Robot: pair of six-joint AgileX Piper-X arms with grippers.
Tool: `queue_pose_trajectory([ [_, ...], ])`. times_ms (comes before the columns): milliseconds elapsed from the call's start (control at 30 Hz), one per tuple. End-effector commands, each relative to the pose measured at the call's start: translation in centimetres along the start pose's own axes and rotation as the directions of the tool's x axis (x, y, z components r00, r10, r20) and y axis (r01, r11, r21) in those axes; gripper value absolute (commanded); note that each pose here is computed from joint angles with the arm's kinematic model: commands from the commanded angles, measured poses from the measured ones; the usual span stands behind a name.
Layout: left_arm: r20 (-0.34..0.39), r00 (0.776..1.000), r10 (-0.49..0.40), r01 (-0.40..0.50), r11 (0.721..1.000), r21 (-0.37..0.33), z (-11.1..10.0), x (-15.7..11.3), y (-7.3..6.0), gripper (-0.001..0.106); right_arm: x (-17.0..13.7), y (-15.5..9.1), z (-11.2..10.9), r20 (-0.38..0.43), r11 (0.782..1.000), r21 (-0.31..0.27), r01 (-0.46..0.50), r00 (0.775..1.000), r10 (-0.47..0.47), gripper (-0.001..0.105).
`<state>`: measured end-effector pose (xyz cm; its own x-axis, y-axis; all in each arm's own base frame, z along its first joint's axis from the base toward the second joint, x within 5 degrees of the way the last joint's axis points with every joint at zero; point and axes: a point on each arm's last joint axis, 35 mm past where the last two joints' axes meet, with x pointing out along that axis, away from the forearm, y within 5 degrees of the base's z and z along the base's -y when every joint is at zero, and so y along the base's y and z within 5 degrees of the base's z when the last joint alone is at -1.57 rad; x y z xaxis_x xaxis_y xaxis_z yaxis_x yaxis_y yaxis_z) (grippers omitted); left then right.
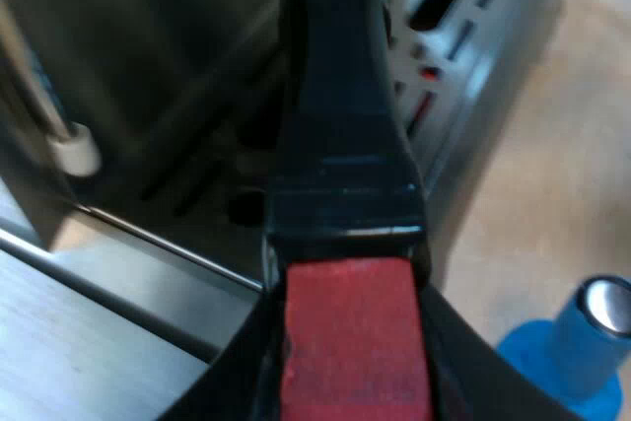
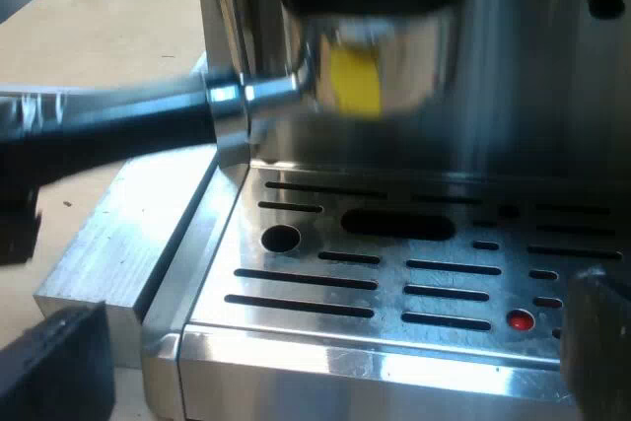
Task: Put the handle in the coffee machine
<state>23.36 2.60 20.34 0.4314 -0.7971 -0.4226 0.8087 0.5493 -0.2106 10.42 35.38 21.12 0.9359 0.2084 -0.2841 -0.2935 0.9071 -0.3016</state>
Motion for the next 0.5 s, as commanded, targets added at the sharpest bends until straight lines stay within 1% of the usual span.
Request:
queue_pose_trajectory([
  [33,0.064,0.997,-0.035,0.033,0.999,0.025,0.9,-0.1,0.1,0.000,0.1,-0.1,-0.1,0.000,1.000,-0.009,0.010,1.000,-0.010,0.093],
  [167,0.069,0.997,-0.039,0.037,0.999,0.027,0.9,-0.1,0.1,0.000,0.1,-0.1,-0.1,0.000,1.000,-0.009,0.010,1.000,-0.010,0.093],
  [233,0.077,0.996,-0.037,0.034,0.999,0.043,1.0,-0.1,0.2,0.000,0.1,-0.1,-0.1,0.000,1.000,-0.009,0.010,1.000,-0.010,0.093],
  [400,0.073,0.997,-0.040,0.036,0.997,0.062,1.9,0.0,0.2,0.000,0.1,-0.1,-0.1,0.001,1.000,-0.009,0.015,1.000,-0.015,0.093],
  [467,0.068,0.996,-0.054,0.049,0.996,0.074,2.2,0.4,0.1,0.000,0.1,-0.1,0.1,0.010,1.000,0.006,0.017,1.000,-0.017,0.093],
  [500,0.064,0.996,-0.063,0.058,0.996,0.069,2.4,0.7,-0.1,0.000,0.1,0.0,0.2,0.014,1.000,0.014,0.015,1.000,-0.015,0.093],
])
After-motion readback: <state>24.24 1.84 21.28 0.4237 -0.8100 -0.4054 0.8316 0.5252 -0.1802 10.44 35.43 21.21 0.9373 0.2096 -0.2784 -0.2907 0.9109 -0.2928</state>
